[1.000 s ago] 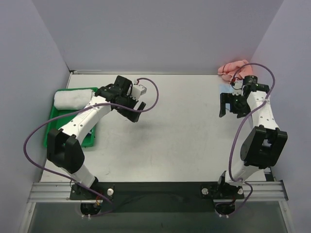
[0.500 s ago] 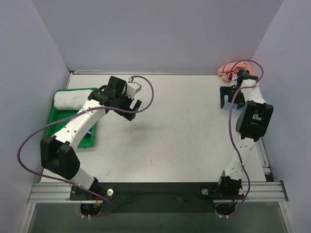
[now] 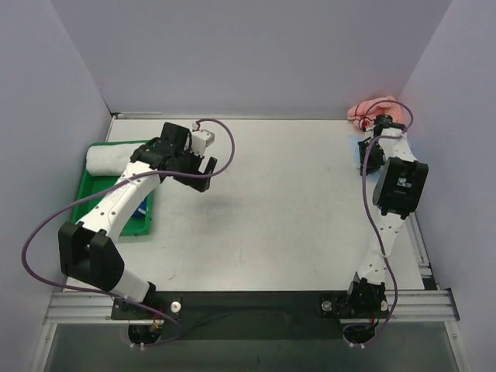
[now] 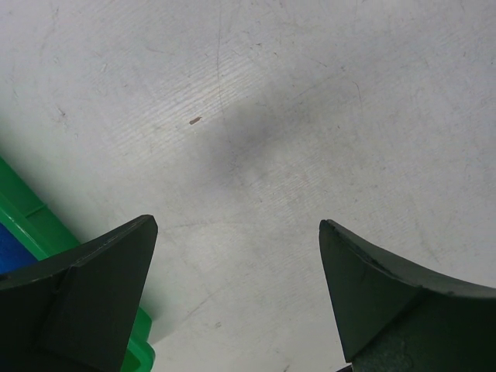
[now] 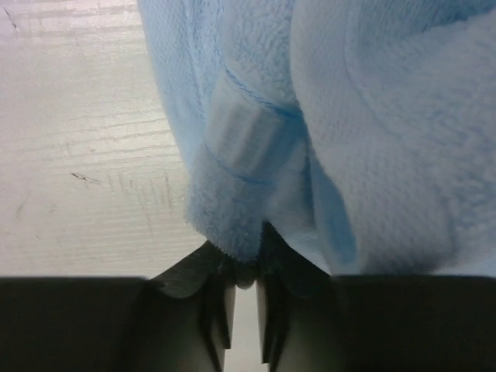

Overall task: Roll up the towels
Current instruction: Move the towel to the center of the board, then flatten the towel

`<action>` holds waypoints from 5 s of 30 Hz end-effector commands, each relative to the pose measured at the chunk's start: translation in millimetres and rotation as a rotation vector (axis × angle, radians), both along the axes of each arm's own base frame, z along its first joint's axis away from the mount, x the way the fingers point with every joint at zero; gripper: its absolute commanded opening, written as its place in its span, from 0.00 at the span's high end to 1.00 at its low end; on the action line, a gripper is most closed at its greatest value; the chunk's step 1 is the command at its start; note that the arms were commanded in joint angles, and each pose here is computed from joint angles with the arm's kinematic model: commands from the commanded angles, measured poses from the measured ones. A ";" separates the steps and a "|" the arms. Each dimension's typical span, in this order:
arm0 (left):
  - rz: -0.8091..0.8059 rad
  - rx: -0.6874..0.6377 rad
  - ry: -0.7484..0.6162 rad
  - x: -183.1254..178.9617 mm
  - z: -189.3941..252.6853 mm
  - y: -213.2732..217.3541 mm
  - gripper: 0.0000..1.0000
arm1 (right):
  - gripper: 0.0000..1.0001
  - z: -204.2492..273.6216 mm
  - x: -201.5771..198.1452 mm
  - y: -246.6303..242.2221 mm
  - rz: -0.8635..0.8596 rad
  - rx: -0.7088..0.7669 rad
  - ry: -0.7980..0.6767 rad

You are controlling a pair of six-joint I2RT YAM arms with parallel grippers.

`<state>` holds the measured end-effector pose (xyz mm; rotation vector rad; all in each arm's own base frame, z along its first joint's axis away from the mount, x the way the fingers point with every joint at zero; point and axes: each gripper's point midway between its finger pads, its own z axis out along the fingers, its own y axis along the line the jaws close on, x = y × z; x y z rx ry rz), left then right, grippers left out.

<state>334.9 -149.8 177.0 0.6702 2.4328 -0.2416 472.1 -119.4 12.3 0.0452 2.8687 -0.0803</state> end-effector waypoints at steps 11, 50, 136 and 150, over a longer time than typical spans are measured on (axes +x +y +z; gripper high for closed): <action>0.137 -0.321 0.001 14.2 22.4 18.4 0.03 | 1.00 46.9 -108.9 148.5 0.206 0.298 0.101; 0.225 -0.150 0.244 64.1 -118.6 26.5 0.34 | 0.32 64.9 -146.0 377.4 0.671 0.286 0.050; -0.224 -0.493 0.288 59.6 -174.8 -292.5 0.60 | 0.67 43.7 -157.4 185.2 0.273 0.034 0.156; -0.118 -0.555 0.294 62.3 -146.5 -211.3 1.00 | 1.00 130.2 -170.1 184.8 0.314 0.173 -0.081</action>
